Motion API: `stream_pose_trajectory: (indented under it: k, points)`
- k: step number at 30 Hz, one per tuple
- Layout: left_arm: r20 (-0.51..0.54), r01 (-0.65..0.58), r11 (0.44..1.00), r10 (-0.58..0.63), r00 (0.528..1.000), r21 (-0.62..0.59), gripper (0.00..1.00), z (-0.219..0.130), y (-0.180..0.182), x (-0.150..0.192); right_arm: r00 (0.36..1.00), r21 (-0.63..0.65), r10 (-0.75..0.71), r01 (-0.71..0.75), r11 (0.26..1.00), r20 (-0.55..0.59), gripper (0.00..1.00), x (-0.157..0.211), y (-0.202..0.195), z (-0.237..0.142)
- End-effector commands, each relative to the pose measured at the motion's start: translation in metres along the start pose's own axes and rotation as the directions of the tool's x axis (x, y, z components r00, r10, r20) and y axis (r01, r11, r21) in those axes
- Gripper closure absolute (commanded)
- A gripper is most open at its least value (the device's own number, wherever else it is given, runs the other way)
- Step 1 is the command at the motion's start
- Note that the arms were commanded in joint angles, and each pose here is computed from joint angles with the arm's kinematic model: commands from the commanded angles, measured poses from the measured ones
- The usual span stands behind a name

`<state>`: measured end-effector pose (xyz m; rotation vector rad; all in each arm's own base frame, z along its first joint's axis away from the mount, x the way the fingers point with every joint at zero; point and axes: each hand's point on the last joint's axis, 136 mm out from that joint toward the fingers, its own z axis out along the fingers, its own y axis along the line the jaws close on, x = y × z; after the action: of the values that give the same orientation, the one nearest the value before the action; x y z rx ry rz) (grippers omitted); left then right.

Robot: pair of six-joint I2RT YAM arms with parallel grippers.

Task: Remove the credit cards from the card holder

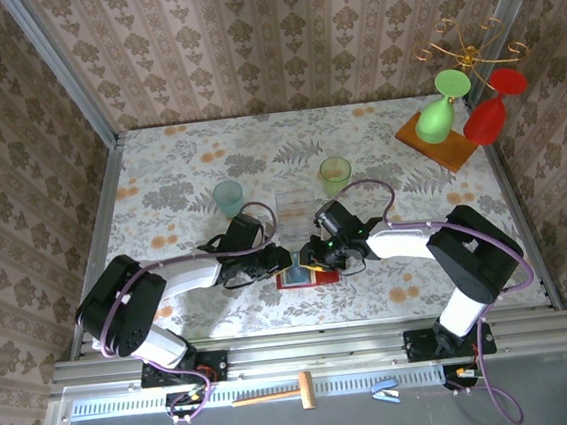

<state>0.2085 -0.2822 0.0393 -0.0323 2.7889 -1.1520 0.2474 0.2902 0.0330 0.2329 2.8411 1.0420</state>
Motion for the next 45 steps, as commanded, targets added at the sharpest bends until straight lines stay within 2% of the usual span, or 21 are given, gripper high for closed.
stream_pose_trajectory:
  k: [1,5,11,18,27,45]
  points:
    - [-0.016,0.018,1.000,-0.018,1.000,-0.016,0.75,0.000,0.008,0.005,1.000,0.049,0.019,-0.019,0.999,-0.006,0.70,0.004,-0.014,0.001]
    - [-0.017,0.020,1.000,-0.020,1.000,-0.019,0.75,0.000,0.009,0.006,1.000,0.067,0.003,-0.003,0.998,0.007,0.69,0.002,-0.014,-0.003]
    - [-0.011,0.018,1.000,-0.018,1.000,-0.013,0.75,-0.002,0.007,0.005,1.000,0.015,-0.016,0.015,1.000,0.026,0.72,-0.001,-0.002,-0.009]
    - [-0.013,0.021,1.000,-0.022,1.000,-0.015,0.75,-0.001,0.008,0.006,1.000,-0.055,0.004,-0.005,0.998,-0.010,0.72,0.003,0.007,0.000]
    - [-0.014,0.022,1.000,-0.022,1.000,-0.016,0.75,-0.001,0.009,0.006,0.999,-0.054,0.018,-0.020,0.998,-0.038,0.72,0.006,0.001,0.010]
    - [-0.011,0.026,1.000,-0.026,1.000,-0.015,0.75,-0.002,0.009,0.007,1.000,0.067,-0.005,0.006,0.998,-0.005,0.72,0.003,-0.016,-0.001]
